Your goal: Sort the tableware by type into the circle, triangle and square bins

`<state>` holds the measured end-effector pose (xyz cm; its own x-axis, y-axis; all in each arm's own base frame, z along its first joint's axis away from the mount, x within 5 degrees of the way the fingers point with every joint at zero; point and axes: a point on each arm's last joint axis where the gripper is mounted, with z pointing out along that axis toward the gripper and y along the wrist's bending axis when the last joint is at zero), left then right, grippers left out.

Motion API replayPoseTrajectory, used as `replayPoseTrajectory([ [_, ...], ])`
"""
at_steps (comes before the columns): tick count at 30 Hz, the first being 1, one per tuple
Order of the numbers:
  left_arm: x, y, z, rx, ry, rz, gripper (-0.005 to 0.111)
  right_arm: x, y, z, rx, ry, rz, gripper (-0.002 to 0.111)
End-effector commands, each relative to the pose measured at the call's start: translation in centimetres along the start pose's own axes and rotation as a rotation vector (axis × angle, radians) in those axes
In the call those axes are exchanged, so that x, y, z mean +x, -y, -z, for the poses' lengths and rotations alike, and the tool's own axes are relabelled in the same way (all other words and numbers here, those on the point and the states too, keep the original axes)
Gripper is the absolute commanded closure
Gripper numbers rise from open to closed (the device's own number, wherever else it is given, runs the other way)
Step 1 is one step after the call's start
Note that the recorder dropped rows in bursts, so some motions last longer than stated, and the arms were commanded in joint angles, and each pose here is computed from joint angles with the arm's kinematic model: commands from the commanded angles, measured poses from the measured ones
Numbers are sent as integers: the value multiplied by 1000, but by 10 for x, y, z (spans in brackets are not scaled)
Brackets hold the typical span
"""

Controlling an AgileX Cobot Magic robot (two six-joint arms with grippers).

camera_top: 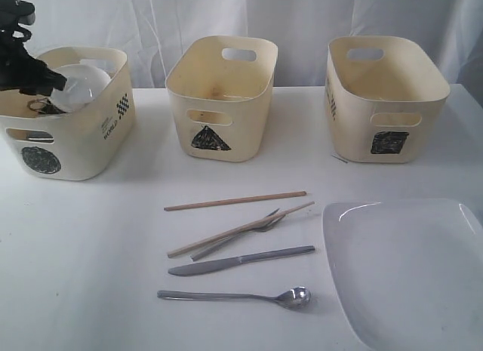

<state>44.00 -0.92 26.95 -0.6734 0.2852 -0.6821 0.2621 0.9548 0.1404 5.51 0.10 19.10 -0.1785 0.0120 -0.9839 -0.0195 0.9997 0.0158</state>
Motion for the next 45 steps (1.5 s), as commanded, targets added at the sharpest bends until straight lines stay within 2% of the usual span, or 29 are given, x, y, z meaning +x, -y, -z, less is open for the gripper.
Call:
replayPoseTrajectory([
  [1,-1,3,46,-11,54,17,80,2,0,0,6,4,-2,108],
  [5,17,13,101,-24,108,25,86,2,0,0,6,4,-2,108],
  [9,55,33,173,-19,235,142,93,2,0,0,6,4,-2,108],
  [13,95,47,207,-35,298,148,107,1,0,0,6,6,-2,108],
  [20,167,74,258,-59,426,132,107,1,0,0,6,6,-2,108],
  [26,223,95,275,-32,429,112,107,2,0,0,6,4,-2,108],
  [32,257,108,286,3,440,149,107,2,0,0,6,4,-2,108],
  [37,269,114,290,26,390,123,107,1,0,0,6,6,-2,108],
  [45,270,114,289,30,380,123,107,2,0,0,6,3,-2,108],
])
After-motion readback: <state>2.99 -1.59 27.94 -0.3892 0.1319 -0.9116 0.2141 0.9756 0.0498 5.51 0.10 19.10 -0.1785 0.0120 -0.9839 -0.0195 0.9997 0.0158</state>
